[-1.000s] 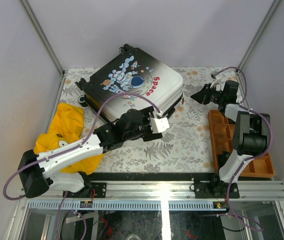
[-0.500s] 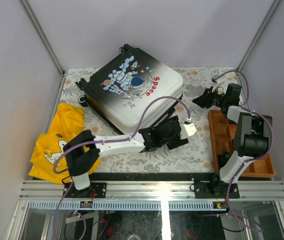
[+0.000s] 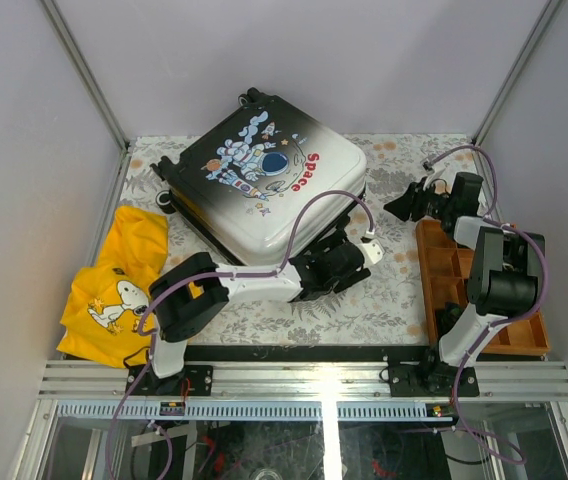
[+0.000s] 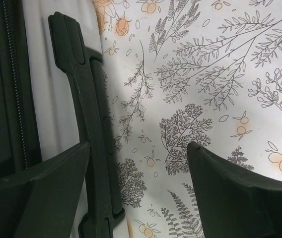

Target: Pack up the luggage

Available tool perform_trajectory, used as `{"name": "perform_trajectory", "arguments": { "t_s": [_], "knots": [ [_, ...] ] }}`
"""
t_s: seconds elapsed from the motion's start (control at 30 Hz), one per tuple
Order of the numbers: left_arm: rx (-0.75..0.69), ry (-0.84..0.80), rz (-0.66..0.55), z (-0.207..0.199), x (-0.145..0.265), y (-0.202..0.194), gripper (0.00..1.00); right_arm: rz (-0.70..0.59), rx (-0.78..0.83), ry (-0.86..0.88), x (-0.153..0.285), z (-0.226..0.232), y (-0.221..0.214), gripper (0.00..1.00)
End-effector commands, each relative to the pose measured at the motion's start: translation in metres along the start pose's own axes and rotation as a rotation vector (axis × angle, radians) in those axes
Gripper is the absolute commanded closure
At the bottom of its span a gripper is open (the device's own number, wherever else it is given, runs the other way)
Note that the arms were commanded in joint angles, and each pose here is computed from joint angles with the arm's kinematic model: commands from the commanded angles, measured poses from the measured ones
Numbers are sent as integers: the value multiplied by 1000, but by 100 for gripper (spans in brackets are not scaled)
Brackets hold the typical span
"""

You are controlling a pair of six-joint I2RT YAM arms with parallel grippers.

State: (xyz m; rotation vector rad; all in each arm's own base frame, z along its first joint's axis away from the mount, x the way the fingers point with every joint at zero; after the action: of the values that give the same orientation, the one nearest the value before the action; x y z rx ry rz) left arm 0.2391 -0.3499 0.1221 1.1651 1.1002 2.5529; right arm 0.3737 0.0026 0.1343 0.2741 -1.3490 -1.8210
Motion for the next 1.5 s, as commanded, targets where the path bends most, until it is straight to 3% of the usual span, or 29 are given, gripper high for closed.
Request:
{"name": "perform_trajectory", "arguments": {
  "t_s": [0.0,0.13,0.27,0.53,0.67,0.77,0.9,1.17,1.47],
  "knots": [
    [39,39,87,13,-18,-29,26,-52,127,50,9,11,12,56],
    [0,-18,152,12,-7,-57,34,-60,174,65,9,13,5,56],
    [21,51,167,23,4,-71,24,-60,171,67,9,12,2,56],
    [56,143,130,12,2,-66,19,-61,175,75,10,16,-1,55],
    [60,75,168,11,-6,-74,35,-62,206,89,11,18,-3,53],
    [25,16,189,16,6,-90,51,-68,242,102,11,18,-4,52],
    [-38,-34,205,24,23,-113,64,-77,292,130,5,18,-5,50],
    [-118,-74,227,37,48,-141,73,-62,397,233,-17,44,-7,46],
    [-122,-80,233,38,53,-144,75,-93,446,280,-45,79,-5,32]
  ]
}}
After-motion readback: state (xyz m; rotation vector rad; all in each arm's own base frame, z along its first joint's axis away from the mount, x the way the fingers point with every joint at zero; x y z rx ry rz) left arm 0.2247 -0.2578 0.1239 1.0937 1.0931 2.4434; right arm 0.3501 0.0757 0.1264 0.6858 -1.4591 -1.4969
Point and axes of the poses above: each gripper's point midway between its finger pads, its own x axis back along the fingers, its own z axis along the line the jaws close on, y = z × x, the point moved 9 cm from there along x, back along the fingers, and after that the axes turned 1 degree about -x, right-handed, at the moved point
